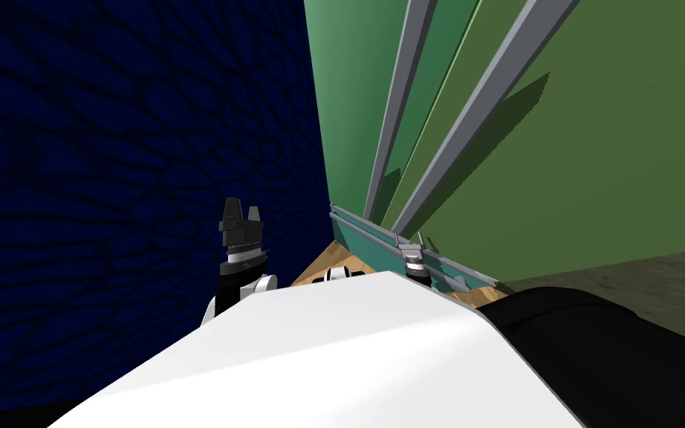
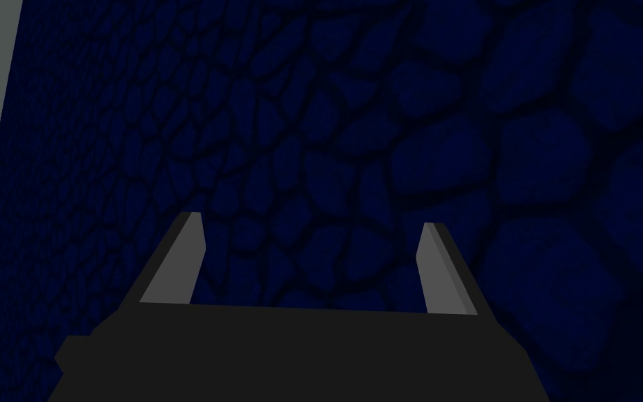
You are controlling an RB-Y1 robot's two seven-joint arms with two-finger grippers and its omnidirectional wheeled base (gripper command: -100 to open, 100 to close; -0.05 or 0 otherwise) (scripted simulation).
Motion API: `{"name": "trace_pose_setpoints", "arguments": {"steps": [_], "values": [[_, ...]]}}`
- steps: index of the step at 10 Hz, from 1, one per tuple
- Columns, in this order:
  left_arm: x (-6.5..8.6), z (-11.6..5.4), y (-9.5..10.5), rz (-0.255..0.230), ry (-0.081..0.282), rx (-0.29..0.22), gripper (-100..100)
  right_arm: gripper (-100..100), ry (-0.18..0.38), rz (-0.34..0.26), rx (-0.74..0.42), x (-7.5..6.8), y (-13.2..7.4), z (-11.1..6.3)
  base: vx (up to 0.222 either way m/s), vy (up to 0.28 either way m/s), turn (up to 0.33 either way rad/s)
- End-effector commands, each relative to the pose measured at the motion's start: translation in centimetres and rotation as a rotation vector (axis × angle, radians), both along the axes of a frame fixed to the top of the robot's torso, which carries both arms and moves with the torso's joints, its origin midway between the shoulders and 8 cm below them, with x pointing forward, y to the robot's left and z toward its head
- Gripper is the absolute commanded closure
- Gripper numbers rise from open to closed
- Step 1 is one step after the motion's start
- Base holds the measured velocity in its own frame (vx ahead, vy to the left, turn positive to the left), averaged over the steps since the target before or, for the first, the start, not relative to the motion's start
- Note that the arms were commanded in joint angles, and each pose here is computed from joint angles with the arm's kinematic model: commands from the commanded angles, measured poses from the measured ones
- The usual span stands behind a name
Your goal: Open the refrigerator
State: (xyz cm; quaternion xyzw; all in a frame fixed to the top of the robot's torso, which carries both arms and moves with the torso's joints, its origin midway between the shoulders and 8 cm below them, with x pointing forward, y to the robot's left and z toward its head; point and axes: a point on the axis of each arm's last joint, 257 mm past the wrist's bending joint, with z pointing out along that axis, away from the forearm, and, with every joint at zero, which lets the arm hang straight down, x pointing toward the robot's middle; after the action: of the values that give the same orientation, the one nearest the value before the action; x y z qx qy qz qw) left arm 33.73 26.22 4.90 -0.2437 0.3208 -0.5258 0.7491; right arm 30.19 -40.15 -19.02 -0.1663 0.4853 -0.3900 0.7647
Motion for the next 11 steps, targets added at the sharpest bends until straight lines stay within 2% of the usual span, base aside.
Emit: {"name": "trace_pose_setpoints", "arguments": {"steps": [1,5,8,9,11], "values": [[0.0,0.0,0.0,0.0,0.0,0.0,0,-100,0.016,-0.05,-0.028,-0.6,-0.4,-0.9,0.034,0.004,0.017],[0.0,0.0,0.0,0.0,0.0,0.0,0,-100,0.049,-0.186,-0.027,-2.5,-0.2,-3.6,0.062,-0.011,0.038],[0.0,0.0,0.0,0.0,0.0,0.0,0,-100,0.057,-0.248,0.025,-3.2,0.7,-4.8,0.05,-0.007,0.042],[0.0,0.0,0.0,0.0,0.0,0.0,0,-100,0.049,-0.236,0.011,-3.1,0.6,-4.4,0.033,-0.012,0.007],[0.0,0.0,0.0,0.0,0.0,0.0,0,-100,0.048,-0.324,-0.005,-1.8,-2.3,-4.2,-0.115,-0.028,0.34]]}}
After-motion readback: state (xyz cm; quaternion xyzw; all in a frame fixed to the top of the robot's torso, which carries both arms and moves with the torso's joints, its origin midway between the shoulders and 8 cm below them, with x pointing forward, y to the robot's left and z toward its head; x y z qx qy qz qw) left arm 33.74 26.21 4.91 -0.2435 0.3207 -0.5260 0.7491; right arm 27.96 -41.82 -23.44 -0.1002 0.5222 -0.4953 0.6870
